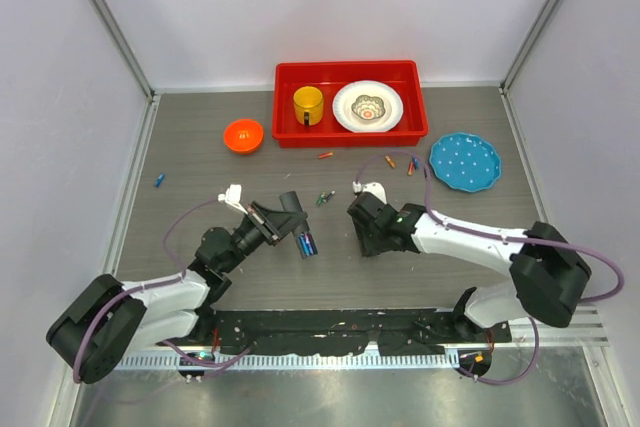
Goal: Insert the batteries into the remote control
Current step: Pick up the battery cover at the center of the board, then load the battery cover into the remote control.
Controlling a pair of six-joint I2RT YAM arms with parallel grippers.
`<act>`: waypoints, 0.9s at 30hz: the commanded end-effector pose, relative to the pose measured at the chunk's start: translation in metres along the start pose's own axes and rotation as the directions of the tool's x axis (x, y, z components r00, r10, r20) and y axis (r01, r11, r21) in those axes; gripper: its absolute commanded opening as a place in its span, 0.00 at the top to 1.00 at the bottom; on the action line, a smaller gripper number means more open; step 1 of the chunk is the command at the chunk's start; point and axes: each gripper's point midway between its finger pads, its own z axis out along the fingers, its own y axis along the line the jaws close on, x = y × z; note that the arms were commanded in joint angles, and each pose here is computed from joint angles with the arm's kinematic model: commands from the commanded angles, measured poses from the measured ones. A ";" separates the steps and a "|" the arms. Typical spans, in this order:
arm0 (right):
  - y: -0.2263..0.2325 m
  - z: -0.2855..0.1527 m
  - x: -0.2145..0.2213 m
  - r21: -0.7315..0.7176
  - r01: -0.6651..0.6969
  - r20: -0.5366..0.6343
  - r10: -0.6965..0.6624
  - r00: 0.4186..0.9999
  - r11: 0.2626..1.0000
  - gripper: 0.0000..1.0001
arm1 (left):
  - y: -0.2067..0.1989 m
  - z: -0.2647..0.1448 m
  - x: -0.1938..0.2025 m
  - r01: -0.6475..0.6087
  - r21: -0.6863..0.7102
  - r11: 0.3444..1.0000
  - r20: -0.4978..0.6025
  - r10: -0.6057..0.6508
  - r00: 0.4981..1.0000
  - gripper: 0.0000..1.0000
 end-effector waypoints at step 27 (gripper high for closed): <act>0.059 -0.144 -0.086 -0.286 0.058 0.131 -0.021 0.991 0.956 0.94 | -0.024 0.079 -0.010 0.071 0.161 0.984 0.049 -0.080 0.996 1.00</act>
